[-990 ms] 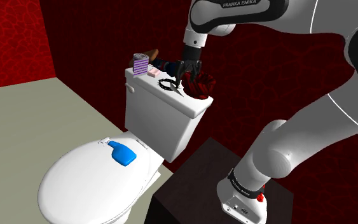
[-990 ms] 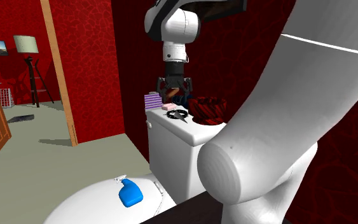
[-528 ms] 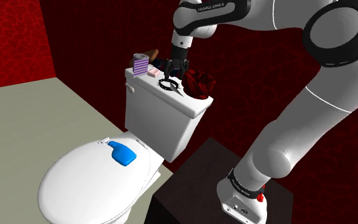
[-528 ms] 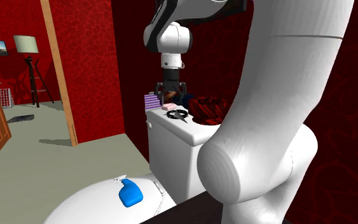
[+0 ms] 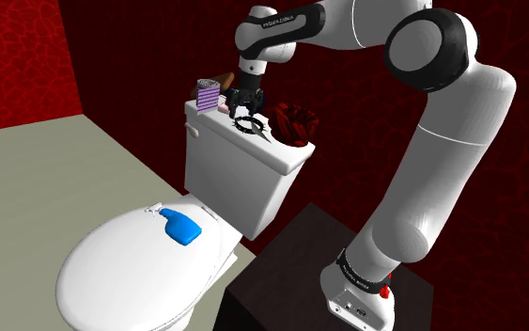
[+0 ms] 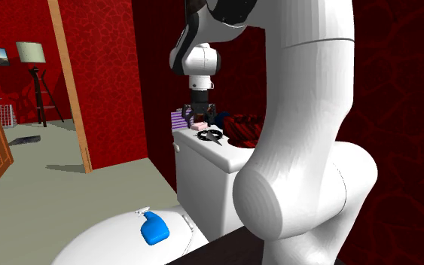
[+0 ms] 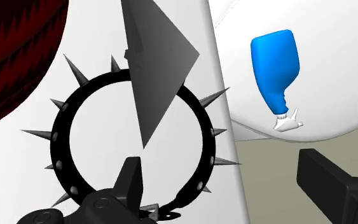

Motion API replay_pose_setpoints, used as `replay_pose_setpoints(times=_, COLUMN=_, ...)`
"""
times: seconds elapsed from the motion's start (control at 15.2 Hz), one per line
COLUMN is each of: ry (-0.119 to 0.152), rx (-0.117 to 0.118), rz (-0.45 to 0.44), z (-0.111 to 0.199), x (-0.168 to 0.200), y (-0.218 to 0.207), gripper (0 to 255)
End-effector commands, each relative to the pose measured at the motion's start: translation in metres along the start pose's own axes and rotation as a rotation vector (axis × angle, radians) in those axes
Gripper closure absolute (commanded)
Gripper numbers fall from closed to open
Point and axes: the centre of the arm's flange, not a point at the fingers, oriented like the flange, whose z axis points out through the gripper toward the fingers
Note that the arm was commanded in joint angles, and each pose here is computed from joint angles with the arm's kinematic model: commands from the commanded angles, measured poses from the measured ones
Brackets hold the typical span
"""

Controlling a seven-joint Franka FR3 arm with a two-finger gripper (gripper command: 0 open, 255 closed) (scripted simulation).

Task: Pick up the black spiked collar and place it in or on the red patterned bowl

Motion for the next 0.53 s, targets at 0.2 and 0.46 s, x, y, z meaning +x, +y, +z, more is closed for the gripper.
replay_pose_setpoints(times=0.2, ry=0.002, rx=0.000, rz=-0.001, z=0.026, x=0.003, y=-0.001, gripper=0)
replay_pose_setpoints(times=0.46, ry=0.002, rx=0.000, rz=-0.001, z=0.034, x=0.003, y=-0.001, gripper=0)
